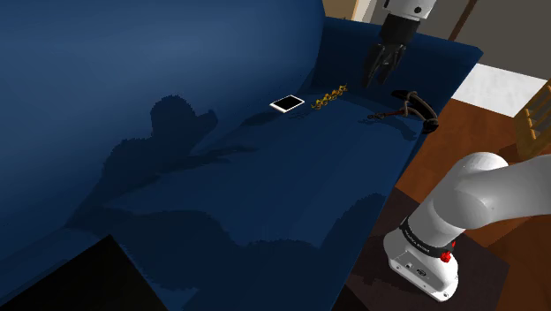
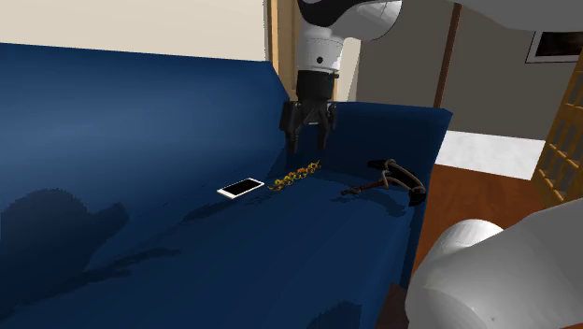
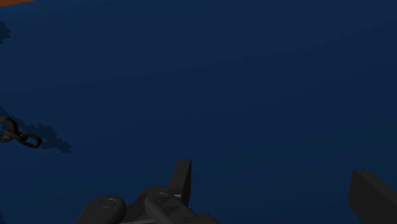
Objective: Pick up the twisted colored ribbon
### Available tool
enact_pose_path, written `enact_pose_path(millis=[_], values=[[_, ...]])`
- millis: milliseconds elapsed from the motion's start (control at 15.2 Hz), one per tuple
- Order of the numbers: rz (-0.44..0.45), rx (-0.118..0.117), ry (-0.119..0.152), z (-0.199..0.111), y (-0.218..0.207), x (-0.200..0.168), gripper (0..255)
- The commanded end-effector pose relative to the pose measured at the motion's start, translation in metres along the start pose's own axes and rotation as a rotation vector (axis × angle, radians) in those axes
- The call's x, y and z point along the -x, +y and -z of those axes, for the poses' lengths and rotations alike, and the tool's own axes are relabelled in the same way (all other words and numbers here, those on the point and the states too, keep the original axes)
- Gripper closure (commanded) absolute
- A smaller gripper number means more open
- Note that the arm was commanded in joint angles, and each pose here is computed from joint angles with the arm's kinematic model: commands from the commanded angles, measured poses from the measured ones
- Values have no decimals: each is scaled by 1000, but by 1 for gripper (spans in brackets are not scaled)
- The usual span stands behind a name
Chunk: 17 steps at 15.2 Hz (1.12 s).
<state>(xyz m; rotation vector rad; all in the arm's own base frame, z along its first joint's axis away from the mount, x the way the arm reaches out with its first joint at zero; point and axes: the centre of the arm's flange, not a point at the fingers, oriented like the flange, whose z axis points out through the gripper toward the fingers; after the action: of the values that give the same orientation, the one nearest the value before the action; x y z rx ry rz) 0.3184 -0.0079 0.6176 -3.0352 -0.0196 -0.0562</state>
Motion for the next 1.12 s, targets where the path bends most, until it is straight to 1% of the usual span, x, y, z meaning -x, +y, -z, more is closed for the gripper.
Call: enact_pose_path(millis=[0,264,528,1056], values=[[0,0,0,0,0,0,0],[161,-9,-11,-16,51,-10,0],[323,-19,-22,-33,99,-28,0],[645,-38,-44,-68,185,-84,0]])
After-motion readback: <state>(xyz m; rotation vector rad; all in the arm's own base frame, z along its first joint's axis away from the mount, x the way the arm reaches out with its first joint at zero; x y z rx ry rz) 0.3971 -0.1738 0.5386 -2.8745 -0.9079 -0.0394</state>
